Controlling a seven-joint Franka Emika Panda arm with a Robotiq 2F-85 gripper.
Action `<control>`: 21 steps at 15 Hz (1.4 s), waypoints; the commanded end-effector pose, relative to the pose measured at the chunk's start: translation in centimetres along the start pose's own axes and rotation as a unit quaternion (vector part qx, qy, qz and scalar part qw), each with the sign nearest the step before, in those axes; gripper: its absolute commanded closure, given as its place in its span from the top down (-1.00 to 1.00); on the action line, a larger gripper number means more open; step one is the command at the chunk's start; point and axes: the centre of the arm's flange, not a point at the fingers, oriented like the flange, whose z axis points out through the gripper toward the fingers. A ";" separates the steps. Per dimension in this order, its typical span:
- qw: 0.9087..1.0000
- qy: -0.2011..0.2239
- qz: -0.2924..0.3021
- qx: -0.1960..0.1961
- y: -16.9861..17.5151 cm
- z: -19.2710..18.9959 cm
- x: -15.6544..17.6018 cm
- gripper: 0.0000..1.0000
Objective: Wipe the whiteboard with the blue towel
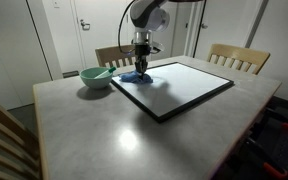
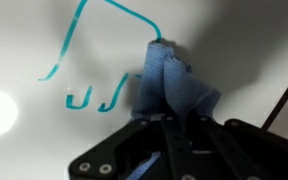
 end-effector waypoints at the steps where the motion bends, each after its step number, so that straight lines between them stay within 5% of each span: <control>1: 1.000 0.002 -0.008 -0.024 0.6 1.3 -1.6 -0.94; 21: 0.990 -0.024 0.037 -0.134 8.1 0.3 -8.7 -0.94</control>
